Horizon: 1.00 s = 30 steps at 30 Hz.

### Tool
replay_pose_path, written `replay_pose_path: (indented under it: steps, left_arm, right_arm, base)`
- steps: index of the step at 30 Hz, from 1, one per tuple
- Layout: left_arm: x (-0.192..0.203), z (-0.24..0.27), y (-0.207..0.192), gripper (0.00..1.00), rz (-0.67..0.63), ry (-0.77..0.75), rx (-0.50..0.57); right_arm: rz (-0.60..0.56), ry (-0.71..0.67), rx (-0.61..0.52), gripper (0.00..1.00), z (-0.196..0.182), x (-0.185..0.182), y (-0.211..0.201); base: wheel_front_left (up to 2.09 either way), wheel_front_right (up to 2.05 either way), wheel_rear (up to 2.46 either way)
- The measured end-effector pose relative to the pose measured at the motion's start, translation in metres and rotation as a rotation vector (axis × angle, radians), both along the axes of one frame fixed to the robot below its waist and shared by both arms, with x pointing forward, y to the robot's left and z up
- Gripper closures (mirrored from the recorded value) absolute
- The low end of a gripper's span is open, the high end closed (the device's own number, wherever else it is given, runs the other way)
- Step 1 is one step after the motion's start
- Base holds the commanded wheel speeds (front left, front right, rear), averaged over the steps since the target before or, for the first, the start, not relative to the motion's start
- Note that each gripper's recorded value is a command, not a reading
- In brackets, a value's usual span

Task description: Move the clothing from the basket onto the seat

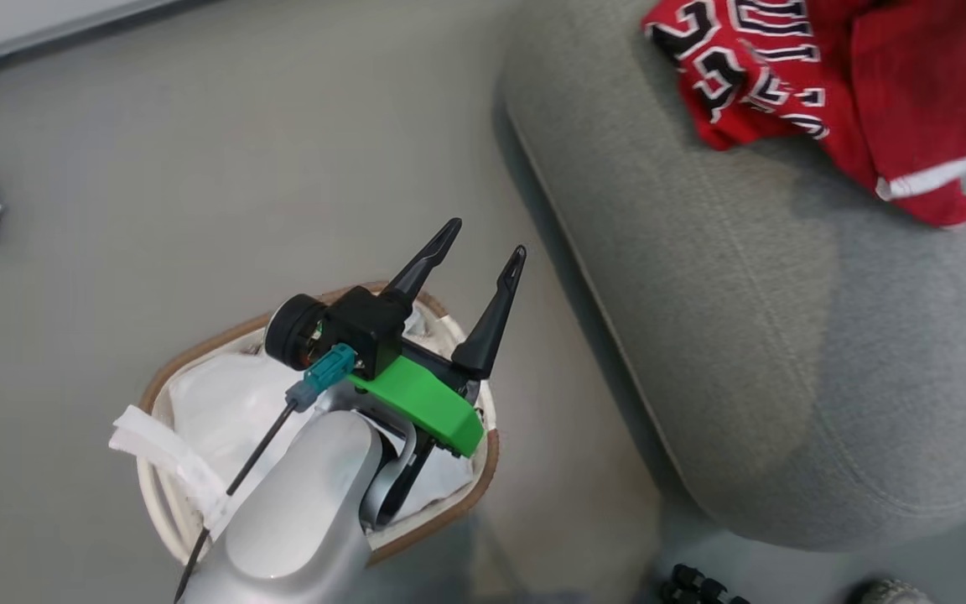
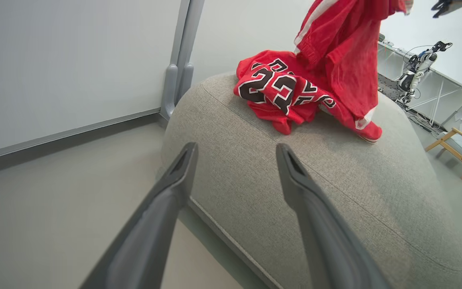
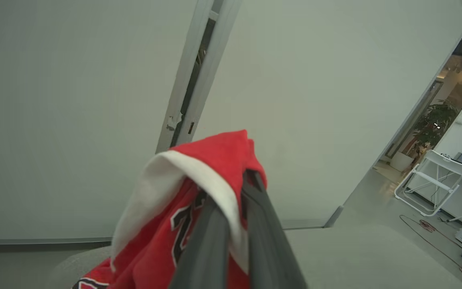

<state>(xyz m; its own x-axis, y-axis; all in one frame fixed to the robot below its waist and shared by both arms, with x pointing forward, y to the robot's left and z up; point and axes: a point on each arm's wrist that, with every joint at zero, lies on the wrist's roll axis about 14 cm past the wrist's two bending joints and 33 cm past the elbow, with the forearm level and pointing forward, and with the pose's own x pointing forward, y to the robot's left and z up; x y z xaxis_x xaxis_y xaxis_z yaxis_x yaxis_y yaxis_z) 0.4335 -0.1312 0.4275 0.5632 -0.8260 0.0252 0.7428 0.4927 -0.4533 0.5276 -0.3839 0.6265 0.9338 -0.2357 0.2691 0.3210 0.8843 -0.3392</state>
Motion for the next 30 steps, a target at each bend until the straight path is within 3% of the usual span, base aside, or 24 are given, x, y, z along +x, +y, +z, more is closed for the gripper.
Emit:
replay_pose_path:
  steps: [7, 11, 13, 14, 15, 16, 24, 30]
  left_arm:
    - [0.01, -0.033, 0.032, 0.0, 0.075, 0.066, 0.05]
    - [0.009, -0.044, 0.044, 0.0, 0.101, 0.093, 0.075]
    - [0.008, -0.044, 0.045, 0.0, 0.104, 0.094, 0.082]
    - [0.008, -0.042, 0.046, 0.0, 0.107, 0.091, 0.083]
    - [0.008, -0.041, 0.046, 0.0, 0.107, 0.088, 0.086]
    - [0.007, -0.04, 0.047, 0.0, 0.107, 0.086, 0.089]
    - [-0.009, -0.02, 0.042, 0.0, 0.109, 0.073, 0.08]
    - [-0.015, -0.006, 0.055, 0.0, 0.163, 0.062, 0.084]
  right_arm:
    - [-0.102, 0.291, 0.175, 1.0, -0.146, -0.014, -0.009]
    - [-0.143, 0.394, 0.233, 0.99, -0.194, -0.038, -0.008]
    - [-0.157, 0.426, 0.251, 0.81, -0.207, -0.052, -0.007]
    - [-0.169, 0.435, 0.261, 0.59, -0.211, -0.06, -0.008]
    - [-0.182, 0.438, 0.267, 0.22, -0.213, -0.068, -0.01]
    - [-0.188, 0.439, 0.269, 0.0, -0.213, -0.074, -0.011]
    - [-0.222, 0.379, 0.321, 0.0, -0.198, -0.121, -0.012]
    - [-0.139, 0.284, 0.329, 0.0, -0.167, -0.124, 0.013]
  base:
    - [0.0, 0.0, 0.0]
    - [0.0, 0.0, 0.0]
    - [0.0, 0.0, 0.0]
    - [0.0, 0.0, 0.0]
    - [0.0, 0.0, 0.0]
    - [0.0, 0.0, 0.0]
    - [0.0, 0.0, 0.0]
    - [0.0, 0.0, 0.0]
